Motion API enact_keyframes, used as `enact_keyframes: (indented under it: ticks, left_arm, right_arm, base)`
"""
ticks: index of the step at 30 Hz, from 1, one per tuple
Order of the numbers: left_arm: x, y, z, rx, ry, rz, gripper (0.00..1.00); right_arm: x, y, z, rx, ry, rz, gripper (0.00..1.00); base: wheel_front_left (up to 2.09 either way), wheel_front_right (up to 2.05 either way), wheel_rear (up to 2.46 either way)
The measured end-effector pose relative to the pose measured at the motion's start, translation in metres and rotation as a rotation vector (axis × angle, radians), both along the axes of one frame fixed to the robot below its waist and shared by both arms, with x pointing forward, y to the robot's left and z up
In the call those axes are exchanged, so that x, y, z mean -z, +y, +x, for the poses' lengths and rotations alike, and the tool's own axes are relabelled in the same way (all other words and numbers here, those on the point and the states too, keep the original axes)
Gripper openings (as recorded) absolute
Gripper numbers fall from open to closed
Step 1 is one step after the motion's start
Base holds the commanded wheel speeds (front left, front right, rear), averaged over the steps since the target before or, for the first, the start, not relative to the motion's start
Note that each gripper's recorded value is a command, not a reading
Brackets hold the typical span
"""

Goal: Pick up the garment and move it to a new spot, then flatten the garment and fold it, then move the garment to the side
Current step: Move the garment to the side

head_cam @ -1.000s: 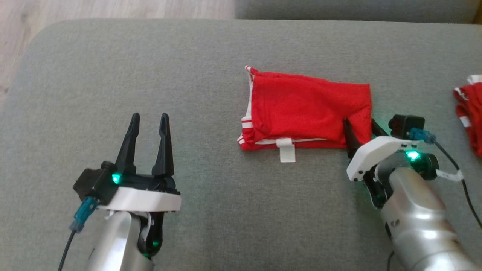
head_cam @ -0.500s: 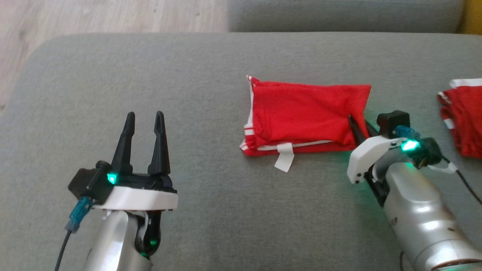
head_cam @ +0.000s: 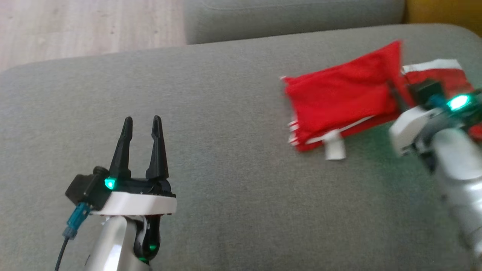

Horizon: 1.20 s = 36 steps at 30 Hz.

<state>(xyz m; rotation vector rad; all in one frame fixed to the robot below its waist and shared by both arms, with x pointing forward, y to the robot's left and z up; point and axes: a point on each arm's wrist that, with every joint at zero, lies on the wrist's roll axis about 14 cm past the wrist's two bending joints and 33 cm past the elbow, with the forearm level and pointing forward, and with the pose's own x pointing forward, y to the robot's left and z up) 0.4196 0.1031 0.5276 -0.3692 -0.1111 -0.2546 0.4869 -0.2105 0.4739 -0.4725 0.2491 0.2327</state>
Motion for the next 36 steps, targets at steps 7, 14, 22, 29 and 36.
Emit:
enact_keyframes:
  ticks: [7,14,22,29,36]
  left_arm:
    - [0.010,-0.014,0.012,0.036,0.021,-0.006,1.00]
    - [0.019,-0.023,0.030,0.062,0.037,-0.011,1.00]
    - [0.034,-0.024,0.048,0.064,0.062,-0.002,1.00]
    - [0.046,-0.019,0.054,0.052,0.086,0.009,1.00]
    - [0.044,-0.021,0.053,0.060,0.081,0.018,1.00]
  right_arm:
    - [-0.019,-0.082,0.002,0.110,0.015,-0.137,0.00]
    - [-0.017,-0.157,-0.005,0.239,0.101,-0.246,0.00]
    - [-0.003,-0.192,0.001,0.323,0.173,-0.289,0.00]
    - [0.008,-0.203,0.007,0.378,0.188,-0.256,0.15]
    - [-0.009,-0.207,0.008,0.430,0.105,-0.182,1.00]
  base:
    - [0.00,0.00,0.00]
    - [0.00,0.00,0.00]
    - [0.00,0.00,0.00]
    - [0.00,0.00,0.00]
    - [0.00,0.00,0.00]
